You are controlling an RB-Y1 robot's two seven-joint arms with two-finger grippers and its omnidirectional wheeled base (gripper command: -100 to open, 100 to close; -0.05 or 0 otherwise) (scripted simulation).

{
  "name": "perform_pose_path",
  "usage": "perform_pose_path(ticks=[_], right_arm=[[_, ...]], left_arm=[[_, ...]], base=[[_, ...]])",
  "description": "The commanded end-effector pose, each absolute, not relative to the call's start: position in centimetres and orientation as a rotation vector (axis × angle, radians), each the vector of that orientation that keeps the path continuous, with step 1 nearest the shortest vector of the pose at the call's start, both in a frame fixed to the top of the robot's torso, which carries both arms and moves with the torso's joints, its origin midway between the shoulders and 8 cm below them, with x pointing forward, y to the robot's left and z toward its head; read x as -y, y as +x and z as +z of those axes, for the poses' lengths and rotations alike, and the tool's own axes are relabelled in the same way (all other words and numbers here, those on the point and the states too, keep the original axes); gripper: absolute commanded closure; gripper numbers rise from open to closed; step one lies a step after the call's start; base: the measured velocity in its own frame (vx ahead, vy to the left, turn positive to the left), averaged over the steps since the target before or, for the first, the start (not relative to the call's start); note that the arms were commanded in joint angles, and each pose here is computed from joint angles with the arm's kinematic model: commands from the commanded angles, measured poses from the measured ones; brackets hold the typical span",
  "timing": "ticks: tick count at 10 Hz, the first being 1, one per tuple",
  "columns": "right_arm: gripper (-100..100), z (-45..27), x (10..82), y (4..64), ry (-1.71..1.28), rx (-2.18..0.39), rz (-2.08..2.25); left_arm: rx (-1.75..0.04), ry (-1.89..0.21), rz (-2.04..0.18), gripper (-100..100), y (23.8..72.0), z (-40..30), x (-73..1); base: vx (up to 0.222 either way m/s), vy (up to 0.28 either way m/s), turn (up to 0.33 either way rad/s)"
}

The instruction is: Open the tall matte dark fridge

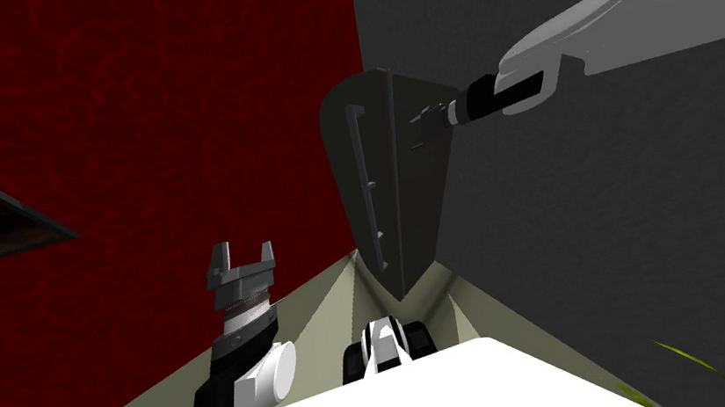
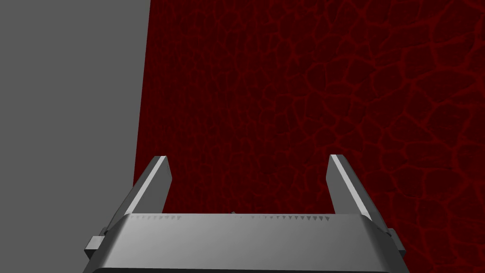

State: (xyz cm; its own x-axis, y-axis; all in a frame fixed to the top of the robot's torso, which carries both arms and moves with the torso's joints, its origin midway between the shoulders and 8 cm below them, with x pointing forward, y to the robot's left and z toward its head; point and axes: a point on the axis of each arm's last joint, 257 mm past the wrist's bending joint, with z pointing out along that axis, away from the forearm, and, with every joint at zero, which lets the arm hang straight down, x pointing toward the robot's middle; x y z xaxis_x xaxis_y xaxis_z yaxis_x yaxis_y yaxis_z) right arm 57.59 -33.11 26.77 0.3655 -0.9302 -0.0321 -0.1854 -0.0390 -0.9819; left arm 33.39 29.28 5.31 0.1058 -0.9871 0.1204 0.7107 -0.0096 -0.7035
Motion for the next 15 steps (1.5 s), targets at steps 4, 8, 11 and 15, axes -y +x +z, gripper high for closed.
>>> perform_pose_path(ticks=[4, 8, 11, 15], right_arm=[[-100, 31.1, 28.2, 57.9, -1.566, -0.937, -0.913], [-100, 32.5, 26.1, 58.1, -1.594, -0.891, -0.948], [-100, 34.7, 23.0, 58.3, -1.627, -0.816, -1.004], [-100, 37.1, 18.1, 58.3, -1.678, -0.709, -1.071]], left_arm=[[-0.483, -0.726, -1.427, 0, 33.4, 5.3, -29.3], [-0.483, -0.726, -1.427, 0, 33.4, 5.3, -29.3], [-0.483, -0.726, -1.427, 0, 33.4, 5.3, -29.3], [-0.483, -0.726, -1.428, 0, 33.4, 5.3, -29.3]], base=[[-0.025, 0.009, -0.008], [-0.021, 0.004, 0.003], [-0.023, 0.008, -0.011], [-0.047, 0.018, 0.021]])
